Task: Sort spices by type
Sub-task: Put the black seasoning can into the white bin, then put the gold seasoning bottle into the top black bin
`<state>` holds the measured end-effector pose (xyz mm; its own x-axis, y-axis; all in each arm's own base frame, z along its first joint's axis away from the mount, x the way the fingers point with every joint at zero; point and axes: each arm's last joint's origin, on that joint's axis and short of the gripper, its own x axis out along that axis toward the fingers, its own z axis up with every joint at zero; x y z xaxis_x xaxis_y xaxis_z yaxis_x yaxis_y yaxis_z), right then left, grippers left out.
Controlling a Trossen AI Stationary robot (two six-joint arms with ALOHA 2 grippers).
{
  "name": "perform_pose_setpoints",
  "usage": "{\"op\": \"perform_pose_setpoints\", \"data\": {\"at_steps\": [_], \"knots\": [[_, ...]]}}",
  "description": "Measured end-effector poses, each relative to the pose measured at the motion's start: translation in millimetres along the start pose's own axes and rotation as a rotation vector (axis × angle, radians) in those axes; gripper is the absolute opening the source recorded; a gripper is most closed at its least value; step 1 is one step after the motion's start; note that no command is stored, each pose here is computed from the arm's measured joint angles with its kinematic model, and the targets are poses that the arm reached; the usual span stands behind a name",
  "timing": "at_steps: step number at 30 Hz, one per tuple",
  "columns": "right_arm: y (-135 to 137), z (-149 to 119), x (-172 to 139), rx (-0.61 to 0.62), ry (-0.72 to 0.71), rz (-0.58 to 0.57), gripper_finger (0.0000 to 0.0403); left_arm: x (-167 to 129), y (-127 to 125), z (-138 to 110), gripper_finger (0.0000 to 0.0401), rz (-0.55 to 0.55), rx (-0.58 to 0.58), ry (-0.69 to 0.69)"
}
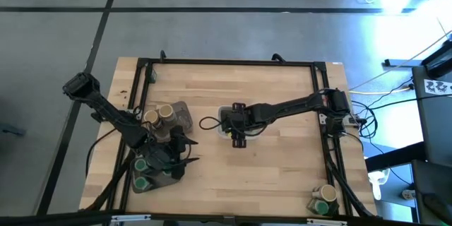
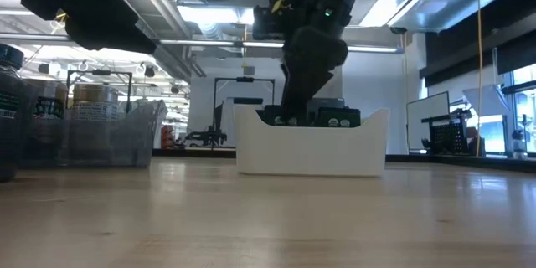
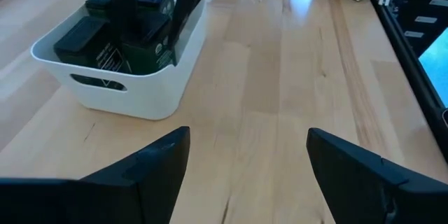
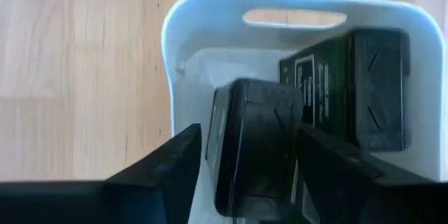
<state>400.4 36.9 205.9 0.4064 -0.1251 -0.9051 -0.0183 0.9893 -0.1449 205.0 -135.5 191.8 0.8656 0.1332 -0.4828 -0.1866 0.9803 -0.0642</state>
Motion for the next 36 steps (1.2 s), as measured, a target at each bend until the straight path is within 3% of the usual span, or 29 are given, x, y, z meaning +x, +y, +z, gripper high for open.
{"op": "perform_pose_setpoints", "data": {"at_steps": [3,7,15,20,24,31,36], "knots": [[-1,1,-8,0.011,-0.002,0.011,0.0234,0,0,0,0.0285,0.0,0.014,-0.002],[0,8,-48,0.03,-0.059,0.031,0.024,1,1,1,0.0285,0.006,0.015,-0.005],[41,-5,-104,-0.052,-0.112,0.103,0.0241,1,-3,7,0.0285,-0.028,-0.027,-0.06],[79,-21,-115,-0.057,-0.047,0.155,0.0241,2,-7,13,0.0285,-0.057,-0.035,-0.115],[102,-31,-120,0.009,-0.001,0.184,0.0241,7,-12,13,0.0285,-0.073,-0.038,-0.149],[114,-50,-125,0.187,0.143,0.138,0.0245,19,-22,11,0.0285,-0.1,-0.084,-0.202],[126,-73,-129,0.2,0.271,0.067,0.0299,31,-30,6,0.0285,-0.094,-0.081,-0.189]]}}
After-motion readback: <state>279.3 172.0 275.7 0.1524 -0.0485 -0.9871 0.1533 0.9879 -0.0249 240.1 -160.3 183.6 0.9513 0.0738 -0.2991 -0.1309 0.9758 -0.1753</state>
